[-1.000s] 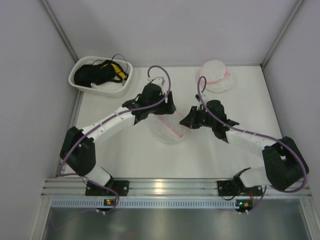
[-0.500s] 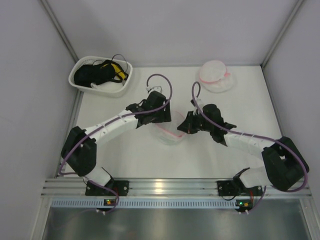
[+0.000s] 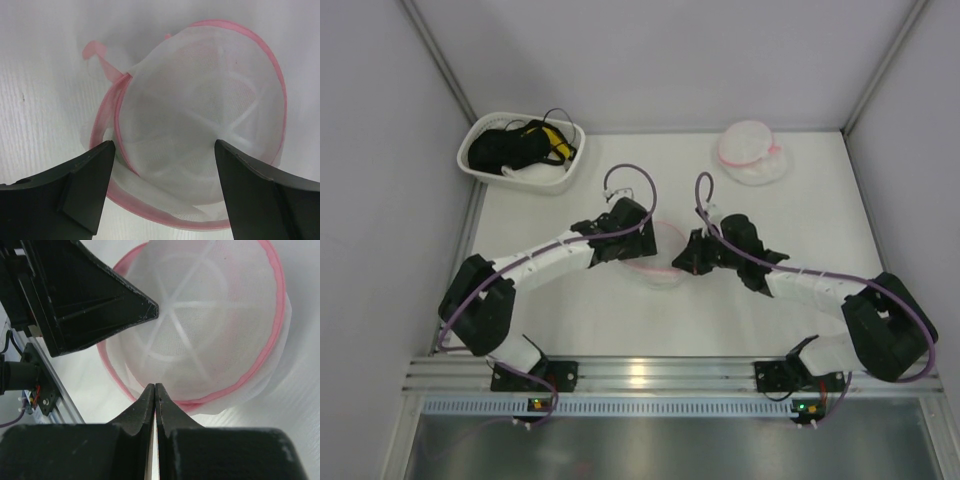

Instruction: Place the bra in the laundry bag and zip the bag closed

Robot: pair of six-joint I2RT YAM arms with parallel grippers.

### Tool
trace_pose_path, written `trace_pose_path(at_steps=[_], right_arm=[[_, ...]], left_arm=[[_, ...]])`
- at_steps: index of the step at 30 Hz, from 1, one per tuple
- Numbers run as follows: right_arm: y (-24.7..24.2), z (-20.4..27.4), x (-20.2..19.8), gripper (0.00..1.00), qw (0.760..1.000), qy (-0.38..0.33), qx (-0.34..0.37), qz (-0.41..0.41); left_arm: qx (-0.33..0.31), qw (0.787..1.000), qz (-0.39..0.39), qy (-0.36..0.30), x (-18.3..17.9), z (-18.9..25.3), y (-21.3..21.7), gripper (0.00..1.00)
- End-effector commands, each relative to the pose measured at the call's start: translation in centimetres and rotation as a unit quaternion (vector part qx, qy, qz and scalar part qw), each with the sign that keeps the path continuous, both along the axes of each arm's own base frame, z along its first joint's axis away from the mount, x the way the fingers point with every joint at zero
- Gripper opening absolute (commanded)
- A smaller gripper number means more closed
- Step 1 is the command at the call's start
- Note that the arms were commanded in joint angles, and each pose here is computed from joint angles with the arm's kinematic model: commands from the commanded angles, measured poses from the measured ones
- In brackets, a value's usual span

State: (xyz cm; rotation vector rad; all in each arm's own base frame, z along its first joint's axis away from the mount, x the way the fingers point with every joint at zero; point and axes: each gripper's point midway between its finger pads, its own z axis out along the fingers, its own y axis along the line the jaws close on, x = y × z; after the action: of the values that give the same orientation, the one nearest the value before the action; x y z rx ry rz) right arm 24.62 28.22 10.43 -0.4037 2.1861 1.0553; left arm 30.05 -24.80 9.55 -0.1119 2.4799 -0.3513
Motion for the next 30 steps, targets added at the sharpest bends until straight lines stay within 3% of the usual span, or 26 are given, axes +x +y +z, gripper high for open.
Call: trace_pose_path(at_steps=[1, 7, 11, 20, 24, 30], right_arm=[[0.7, 0.2, -0.2, 0.0, 1.0, -0.024, -0.001, 0.016], [0.6, 0.0, -0.3, 0.0, 0.999, -0.029, -0.008, 0.02], [0.7, -0.6, -0.6, 0.0, 0.999, -0.022, -0.013, 0.024], [0.8, -1.0, -0.7, 0.0, 0.999, -0.018, -0.021, 0.026], [0.8, -1.0, -0.7, 0.0, 0.999, -0.019, -0.023, 0.023], [0.9, -1.3, -0.8, 0.0, 0.999, -0.015, -0.026, 0.025]], left_arm=[[-0.084, 0.996, 0.012, -0.038, 0.5, 1.6, -0.8, 0.87], [-0.153, 0.986, 0.032, -0.057, 0.5, 2.5, -0.5, 0.85], [-0.204, 0.972, 0.031, -0.107, 0.9, 3.9, -0.9, 0.84], [-0.241, 0.964, 0.032, -0.107, 0.2, 2.3, -0.8, 0.8], [-0.281, 0.949, 0.035, -0.139, 0.3, 3.5, -0.5, 0.71], [-0.314, 0.937, 0.004, -0.156, 0.2, 4.1, -1.6, 0.69]])
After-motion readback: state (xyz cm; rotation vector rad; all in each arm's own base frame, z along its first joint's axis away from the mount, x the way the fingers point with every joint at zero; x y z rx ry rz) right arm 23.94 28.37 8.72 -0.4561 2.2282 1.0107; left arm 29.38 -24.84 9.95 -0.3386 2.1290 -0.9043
